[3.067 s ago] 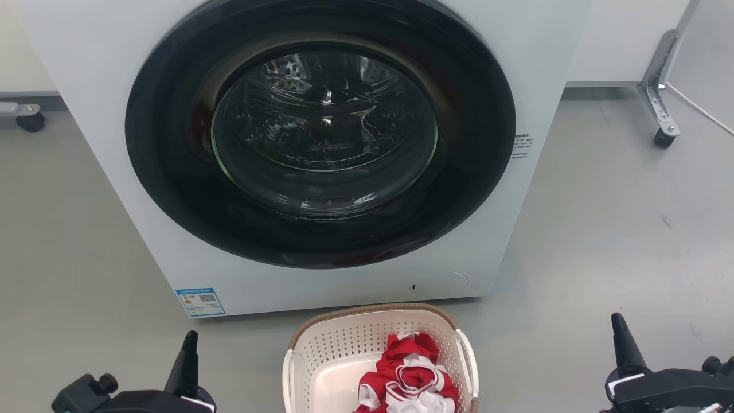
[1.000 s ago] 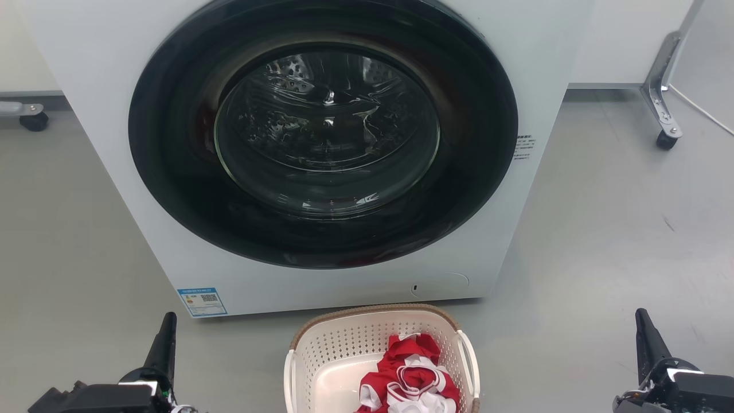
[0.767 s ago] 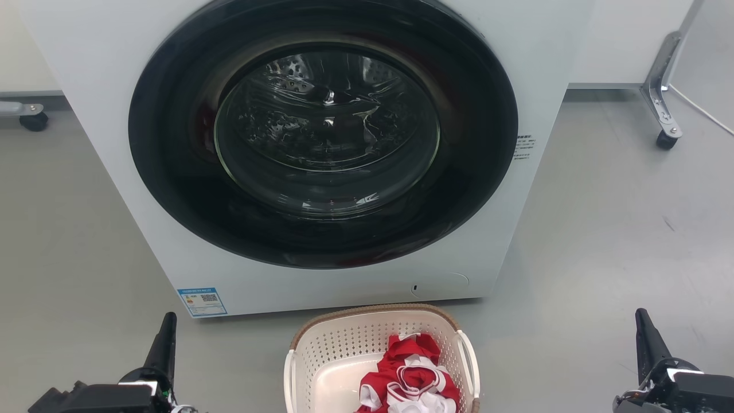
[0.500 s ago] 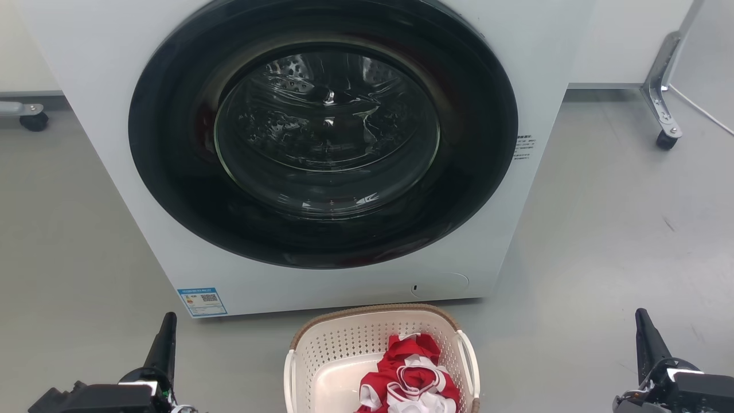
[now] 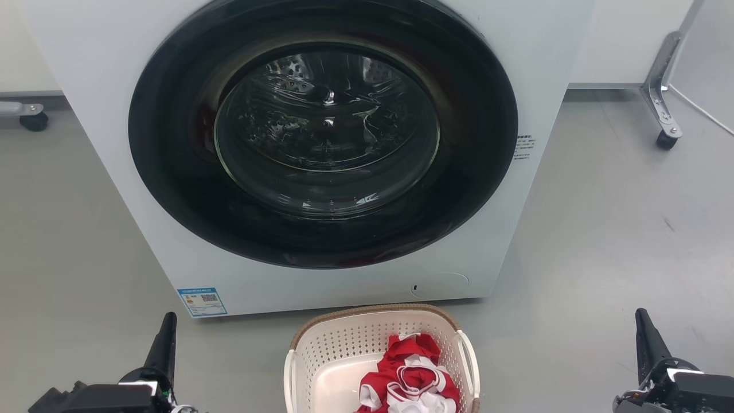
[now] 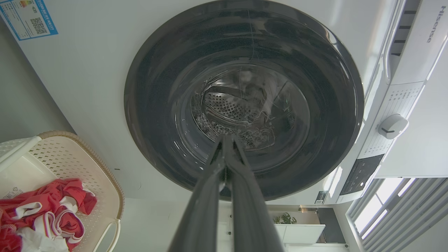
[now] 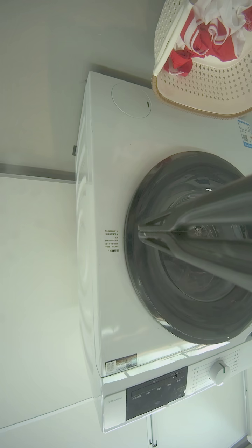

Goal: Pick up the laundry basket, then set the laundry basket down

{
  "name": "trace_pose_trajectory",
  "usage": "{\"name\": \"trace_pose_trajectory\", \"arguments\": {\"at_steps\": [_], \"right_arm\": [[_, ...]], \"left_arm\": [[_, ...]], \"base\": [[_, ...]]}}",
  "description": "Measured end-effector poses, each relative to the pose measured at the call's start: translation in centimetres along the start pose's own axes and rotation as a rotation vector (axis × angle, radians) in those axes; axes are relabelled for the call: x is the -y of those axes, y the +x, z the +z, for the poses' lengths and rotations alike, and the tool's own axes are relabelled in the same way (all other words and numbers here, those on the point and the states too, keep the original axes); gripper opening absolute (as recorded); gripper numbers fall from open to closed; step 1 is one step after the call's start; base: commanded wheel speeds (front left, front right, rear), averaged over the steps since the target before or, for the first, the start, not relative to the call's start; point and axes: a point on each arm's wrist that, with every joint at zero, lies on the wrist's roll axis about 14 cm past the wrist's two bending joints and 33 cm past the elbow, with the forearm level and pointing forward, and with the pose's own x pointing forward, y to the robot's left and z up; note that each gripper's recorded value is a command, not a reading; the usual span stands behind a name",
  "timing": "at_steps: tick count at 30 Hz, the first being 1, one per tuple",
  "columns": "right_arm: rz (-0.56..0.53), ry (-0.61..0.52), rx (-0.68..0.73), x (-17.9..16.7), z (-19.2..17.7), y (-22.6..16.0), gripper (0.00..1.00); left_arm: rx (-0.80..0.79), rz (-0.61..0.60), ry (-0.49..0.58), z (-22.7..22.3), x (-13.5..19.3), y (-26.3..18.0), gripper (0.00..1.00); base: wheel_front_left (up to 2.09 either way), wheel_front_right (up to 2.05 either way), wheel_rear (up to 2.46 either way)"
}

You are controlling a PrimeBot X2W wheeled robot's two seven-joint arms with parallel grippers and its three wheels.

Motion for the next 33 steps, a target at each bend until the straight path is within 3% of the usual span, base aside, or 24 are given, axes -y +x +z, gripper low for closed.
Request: {"name": "trace_pose_trajectory", "arguments": {"at_steps": [33], "right_arm": [[0.0,0.0,0.0,-0.01,-0.01,0.0,0.0]], "left_arm": [[0.0,0.0,0.0,0.0,-0.01,0.0,0.0]], "base": [[0.0,0.0,0.0]]}}
